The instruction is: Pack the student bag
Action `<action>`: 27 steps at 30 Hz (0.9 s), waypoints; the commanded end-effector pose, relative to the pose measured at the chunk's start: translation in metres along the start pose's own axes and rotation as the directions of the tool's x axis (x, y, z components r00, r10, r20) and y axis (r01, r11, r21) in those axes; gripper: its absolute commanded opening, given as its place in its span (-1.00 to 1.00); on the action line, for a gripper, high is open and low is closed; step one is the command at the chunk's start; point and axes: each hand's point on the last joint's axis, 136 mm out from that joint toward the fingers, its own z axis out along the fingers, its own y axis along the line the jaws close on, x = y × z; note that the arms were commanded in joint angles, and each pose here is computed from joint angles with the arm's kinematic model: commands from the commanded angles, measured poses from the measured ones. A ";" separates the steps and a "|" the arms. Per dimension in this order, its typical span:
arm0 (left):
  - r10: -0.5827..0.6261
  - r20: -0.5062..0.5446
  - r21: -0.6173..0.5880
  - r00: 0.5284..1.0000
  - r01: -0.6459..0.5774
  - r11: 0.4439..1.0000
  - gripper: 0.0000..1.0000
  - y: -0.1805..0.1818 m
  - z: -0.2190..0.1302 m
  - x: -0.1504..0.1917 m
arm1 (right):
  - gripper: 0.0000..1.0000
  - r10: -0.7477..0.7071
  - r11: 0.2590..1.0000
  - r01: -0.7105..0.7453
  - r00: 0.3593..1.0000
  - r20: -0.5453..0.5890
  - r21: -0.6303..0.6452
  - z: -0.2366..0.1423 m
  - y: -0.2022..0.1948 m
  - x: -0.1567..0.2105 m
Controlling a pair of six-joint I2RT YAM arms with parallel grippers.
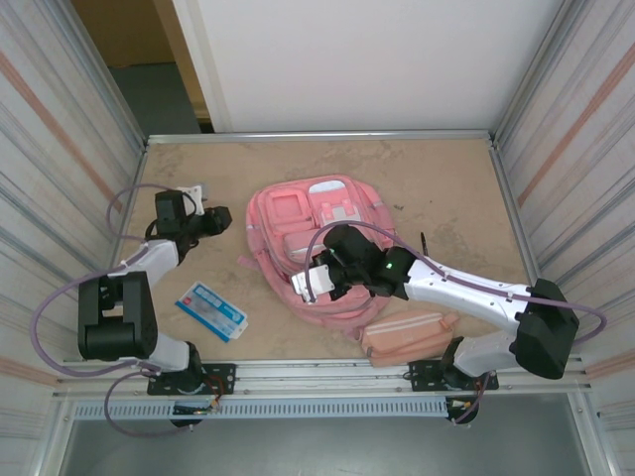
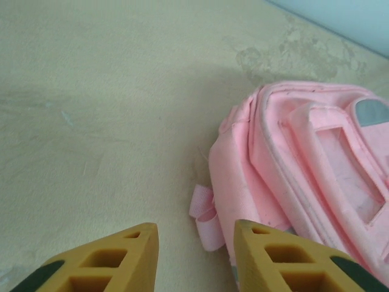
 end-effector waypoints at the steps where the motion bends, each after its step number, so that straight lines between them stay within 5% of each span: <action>1: 0.004 0.085 0.104 0.996 -0.012 0.995 -0.25 -0.023 -0.010 -0.011 | -1.00 -0.010 0.999 0.009 0.999 0.034 0.051 -0.013 -0.017 -0.010; 7: -0.019 0.072 0.357 0.997 -0.008 0.934 -0.11 -0.081 -0.026 0.022 | -1.00 0.036 0.997 -0.041 0.996 0.082 0.061 -0.029 -0.029 -0.005; 13: 0.229 0.010 0.376 0.973 -0.216 0.901 0.14 -0.124 -0.031 0.059 | -1.00 0.085 0.996 -0.084 0.990 0.115 -0.009 -0.041 -0.024 0.004; 18: 0.239 0.055 0.425 0.969 -0.240 0.873 0.13 -0.135 -0.043 0.067 | -1.00 0.030 1.000 -0.030 0.995 0.098 0.000 -0.042 -0.029 0.024; 27: 0.324 -0.034 0.408 0.945 -0.283 0.868 0.14 -0.131 -0.036 0.113 | -1.00 -0.021 1.000 0.018 0.986 0.164 0.022 -0.049 -0.044 0.024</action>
